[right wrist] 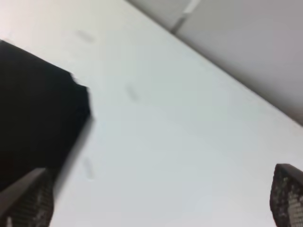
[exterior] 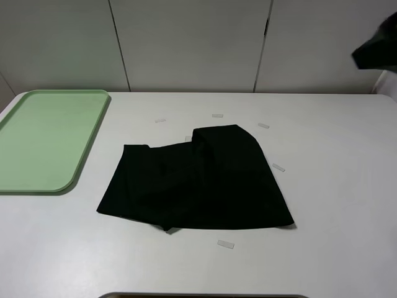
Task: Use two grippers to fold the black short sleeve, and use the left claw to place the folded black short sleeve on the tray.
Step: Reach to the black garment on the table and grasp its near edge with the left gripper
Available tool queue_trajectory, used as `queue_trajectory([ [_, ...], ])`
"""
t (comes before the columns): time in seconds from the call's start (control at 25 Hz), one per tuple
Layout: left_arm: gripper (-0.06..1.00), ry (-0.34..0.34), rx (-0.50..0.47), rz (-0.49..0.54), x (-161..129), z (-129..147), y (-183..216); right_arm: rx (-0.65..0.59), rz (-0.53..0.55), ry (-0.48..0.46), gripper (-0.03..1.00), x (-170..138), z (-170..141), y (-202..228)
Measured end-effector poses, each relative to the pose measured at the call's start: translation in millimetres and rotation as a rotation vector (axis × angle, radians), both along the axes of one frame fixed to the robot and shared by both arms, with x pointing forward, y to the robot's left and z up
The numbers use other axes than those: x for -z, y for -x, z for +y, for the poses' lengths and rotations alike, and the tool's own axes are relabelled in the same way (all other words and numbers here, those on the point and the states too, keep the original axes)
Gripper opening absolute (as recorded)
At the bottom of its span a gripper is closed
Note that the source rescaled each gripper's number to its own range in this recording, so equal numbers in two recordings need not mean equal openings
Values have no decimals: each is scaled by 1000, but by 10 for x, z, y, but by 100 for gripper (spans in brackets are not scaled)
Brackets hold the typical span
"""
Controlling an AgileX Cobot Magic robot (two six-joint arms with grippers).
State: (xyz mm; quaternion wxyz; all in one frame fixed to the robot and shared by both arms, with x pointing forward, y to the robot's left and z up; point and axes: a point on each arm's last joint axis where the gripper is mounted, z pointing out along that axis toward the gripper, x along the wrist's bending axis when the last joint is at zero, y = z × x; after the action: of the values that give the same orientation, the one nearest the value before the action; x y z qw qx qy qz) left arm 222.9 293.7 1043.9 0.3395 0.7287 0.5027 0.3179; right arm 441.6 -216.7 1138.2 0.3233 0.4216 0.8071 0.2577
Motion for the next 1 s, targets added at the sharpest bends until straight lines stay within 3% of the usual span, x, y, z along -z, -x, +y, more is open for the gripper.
queue_trajectory([
  [0.16,100,0,0,0,0,0,0,52,-96,-12,100,-333,-373,616],
  [0.32,100,0,0,0,0,0,0,66,-172,-75,100,-398,-589,1046],
  [0.4,100,0,0,0,0,0,0,76,-256,-165,100,-340,-798,1486],
  [0.56,100,0,0,0,0,0,0,95,-296,-215,100,-205,-942,1765],
  [0.72,100,0,0,0,0,0,0,110,-353,-363,100,43,-1090,2125],
  [1.0,100,0,0,0,0,0,0,68,-318,-460,100,398,-1047,2210],
])
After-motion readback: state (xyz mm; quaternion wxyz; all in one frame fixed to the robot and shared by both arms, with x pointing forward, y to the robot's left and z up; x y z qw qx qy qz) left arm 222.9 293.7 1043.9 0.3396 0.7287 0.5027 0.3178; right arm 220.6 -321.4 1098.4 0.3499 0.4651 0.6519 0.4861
